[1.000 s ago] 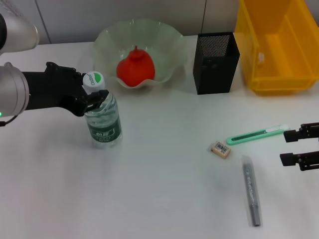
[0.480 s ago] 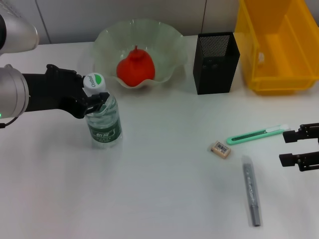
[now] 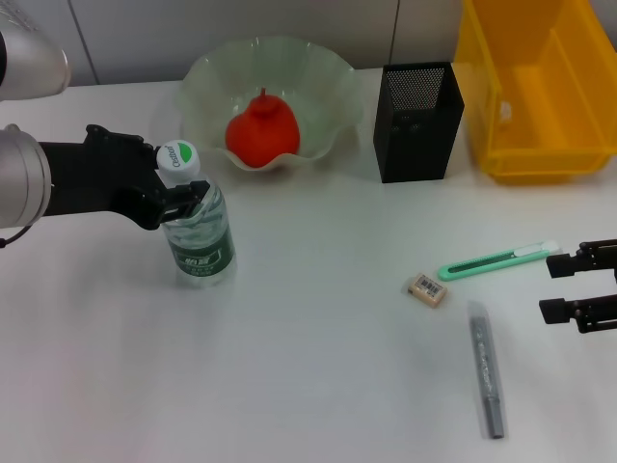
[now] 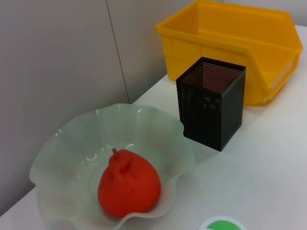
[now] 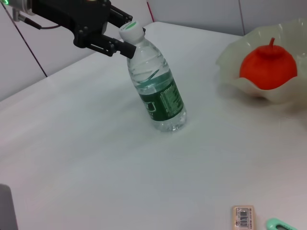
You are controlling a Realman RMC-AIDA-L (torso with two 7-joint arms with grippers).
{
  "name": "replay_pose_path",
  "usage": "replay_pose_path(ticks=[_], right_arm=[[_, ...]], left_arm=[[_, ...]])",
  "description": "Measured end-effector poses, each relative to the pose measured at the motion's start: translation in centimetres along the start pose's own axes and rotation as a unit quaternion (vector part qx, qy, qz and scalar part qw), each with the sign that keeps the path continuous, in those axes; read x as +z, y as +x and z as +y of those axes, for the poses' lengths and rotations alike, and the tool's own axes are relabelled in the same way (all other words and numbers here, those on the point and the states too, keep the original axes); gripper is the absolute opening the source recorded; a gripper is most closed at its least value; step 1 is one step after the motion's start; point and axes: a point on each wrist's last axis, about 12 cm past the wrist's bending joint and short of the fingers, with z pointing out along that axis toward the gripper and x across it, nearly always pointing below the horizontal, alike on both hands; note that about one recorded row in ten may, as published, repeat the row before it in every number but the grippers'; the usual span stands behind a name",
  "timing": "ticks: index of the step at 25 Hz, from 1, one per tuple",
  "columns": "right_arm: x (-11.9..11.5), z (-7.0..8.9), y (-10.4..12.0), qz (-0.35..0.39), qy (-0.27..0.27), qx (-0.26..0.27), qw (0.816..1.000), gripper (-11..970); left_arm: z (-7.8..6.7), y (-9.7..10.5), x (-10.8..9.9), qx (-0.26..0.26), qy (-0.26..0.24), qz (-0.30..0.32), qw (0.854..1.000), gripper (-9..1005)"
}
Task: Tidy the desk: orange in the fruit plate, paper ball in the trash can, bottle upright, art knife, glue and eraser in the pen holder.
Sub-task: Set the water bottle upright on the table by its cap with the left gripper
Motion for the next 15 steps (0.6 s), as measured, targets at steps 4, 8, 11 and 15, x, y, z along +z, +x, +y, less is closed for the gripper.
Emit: replay_pose_path(ticks=[4,8,11,15], right_arm=[[0.03,0.0,-0.03,0.0,0.0,0.0,1.0,682],[0.06,-0.01,-0.08,0.0,-0.001,-0.001,1.0,649],[0.08,0.05,-0.09,0.0,-0.003,-0.001,1.0,624],[0.09,0.06,-0.08,-0.001,-0.004,-0.001,1.0,590]], left_arm=[[0.03,-0.04,-0.02,0.001,0.0,0.003,1.0,491],[0.1,-0.14,-0.07,-0.003,0.001,0.005,1.0,515],[0.15,-0.14,-0.13,-0.003,0.002,0.009,1.0,549],[0.25,-0.27,-0.26,0.0,-0.002,0.007,1.0,719]])
